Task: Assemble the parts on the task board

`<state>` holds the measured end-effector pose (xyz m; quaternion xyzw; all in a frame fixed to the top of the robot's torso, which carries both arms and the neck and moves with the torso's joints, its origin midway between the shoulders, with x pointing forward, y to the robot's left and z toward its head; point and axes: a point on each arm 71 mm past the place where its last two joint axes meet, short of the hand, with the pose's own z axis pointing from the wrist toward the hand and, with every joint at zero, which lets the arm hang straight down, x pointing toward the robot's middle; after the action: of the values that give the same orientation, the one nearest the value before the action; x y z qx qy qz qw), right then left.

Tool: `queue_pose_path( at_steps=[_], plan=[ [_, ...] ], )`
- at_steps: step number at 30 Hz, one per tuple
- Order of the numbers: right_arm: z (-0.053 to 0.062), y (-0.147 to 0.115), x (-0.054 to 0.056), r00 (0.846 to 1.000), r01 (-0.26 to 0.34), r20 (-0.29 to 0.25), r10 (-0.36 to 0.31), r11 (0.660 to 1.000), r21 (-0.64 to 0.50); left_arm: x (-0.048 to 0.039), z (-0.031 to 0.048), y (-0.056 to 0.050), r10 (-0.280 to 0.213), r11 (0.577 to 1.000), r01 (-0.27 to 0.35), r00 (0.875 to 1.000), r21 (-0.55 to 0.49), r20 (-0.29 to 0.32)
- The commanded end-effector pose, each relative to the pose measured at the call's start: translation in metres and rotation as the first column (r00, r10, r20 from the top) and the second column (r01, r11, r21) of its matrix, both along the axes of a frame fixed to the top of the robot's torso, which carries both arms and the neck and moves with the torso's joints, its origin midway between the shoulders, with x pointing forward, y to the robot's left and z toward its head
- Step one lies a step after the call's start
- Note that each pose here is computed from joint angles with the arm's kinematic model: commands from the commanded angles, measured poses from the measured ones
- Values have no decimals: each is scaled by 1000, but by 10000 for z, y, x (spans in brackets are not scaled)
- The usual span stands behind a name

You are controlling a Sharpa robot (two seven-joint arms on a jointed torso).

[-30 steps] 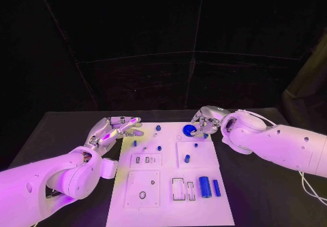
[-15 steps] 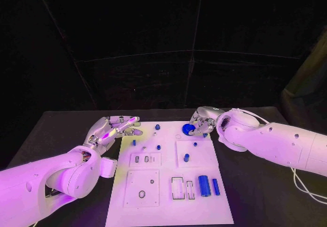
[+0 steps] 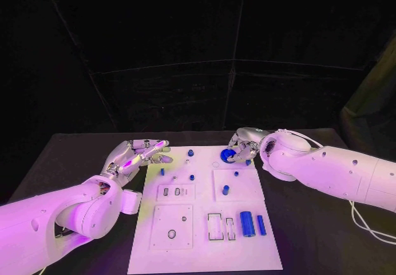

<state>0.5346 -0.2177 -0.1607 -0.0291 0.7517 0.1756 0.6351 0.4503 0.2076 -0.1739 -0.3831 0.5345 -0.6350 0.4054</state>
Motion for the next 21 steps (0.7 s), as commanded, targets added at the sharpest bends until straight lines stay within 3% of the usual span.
queue_pose_path(
  at_steps=[1, 11, 21],
  plan=[
    [-31, 8, -2, 1000, 0, -19, 0, 999, -45, -2, 8, -17, -17, 1000, 17, 1000, -4, -1],
    [30, 114, -37, 997, -32, 71, 39, 995, -93, -1, 6, -13, -19, 1000, 19, 1000, -4, -4],
    [186, 370, -199, 973, -107, 205, 107, 994, -15, -1, 5, -5, -18, 1000, 18, 1000, -3, -4]
  ],
)
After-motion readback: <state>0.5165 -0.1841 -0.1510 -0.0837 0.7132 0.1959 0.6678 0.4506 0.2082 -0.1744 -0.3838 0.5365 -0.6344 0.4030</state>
